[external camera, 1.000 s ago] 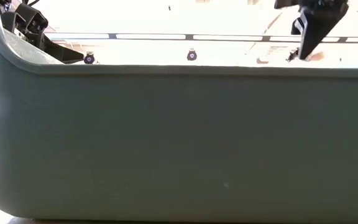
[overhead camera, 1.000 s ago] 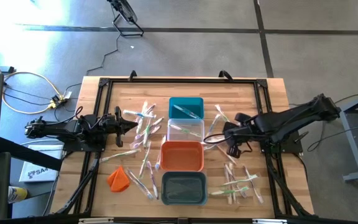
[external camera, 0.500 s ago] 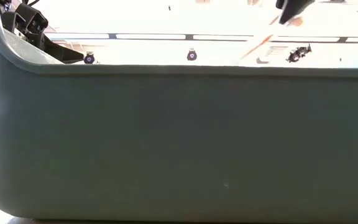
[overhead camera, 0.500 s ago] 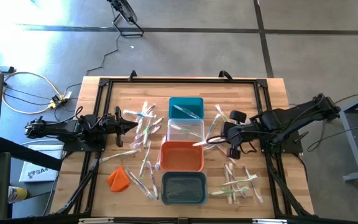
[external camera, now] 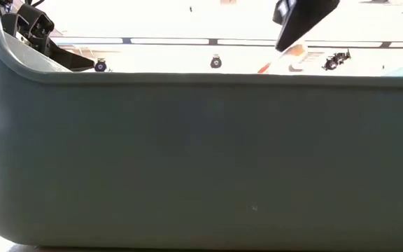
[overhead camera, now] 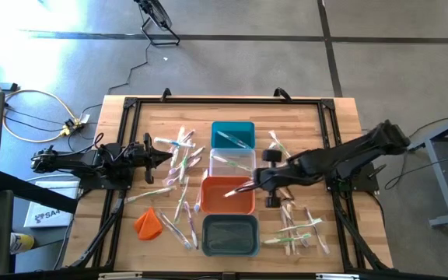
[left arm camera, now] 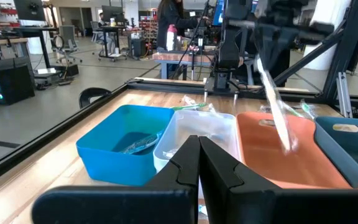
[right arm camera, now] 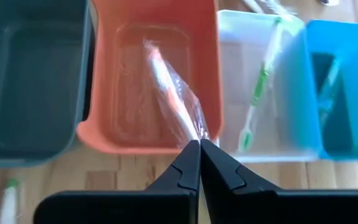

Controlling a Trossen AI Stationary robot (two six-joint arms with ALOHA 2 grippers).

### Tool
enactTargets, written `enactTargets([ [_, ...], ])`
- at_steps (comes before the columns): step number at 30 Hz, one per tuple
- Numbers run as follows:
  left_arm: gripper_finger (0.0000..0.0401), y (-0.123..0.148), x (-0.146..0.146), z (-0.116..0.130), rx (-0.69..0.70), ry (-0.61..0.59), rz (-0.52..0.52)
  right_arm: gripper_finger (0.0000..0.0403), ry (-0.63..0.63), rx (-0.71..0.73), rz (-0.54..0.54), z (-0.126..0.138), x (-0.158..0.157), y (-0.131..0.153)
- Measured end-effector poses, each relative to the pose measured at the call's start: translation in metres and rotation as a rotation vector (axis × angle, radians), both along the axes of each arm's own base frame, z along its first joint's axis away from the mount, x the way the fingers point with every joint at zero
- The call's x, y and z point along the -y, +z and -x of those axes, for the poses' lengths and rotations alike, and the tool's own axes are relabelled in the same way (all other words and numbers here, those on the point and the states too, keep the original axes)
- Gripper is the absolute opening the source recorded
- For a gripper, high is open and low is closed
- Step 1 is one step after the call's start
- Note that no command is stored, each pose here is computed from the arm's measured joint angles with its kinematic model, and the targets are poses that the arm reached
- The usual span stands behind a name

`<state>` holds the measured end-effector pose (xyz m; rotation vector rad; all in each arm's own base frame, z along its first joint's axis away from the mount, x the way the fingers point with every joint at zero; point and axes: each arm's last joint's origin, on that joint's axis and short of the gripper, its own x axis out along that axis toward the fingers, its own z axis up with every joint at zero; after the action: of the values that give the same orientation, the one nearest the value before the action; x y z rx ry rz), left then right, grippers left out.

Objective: Pick & Place Toothbrushes
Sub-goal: Put the orange toothbrush into the orange bin

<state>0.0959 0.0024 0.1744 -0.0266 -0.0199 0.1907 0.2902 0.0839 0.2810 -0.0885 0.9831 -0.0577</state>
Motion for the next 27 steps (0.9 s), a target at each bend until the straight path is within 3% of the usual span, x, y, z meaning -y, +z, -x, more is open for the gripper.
enactTargets([
  [9,0.0001,0.0,0.0,0.0,0.0,0.0,0.0,0.0003,0.057,0.019,-0.041,-0.036,0.0,-0.03],
  [27,0.0001,0.0,0.0,0.0,0.002,0.0,0.007,0.0003,0.014,0.056,-0.054,-0.046,0.009,-0.034],
])
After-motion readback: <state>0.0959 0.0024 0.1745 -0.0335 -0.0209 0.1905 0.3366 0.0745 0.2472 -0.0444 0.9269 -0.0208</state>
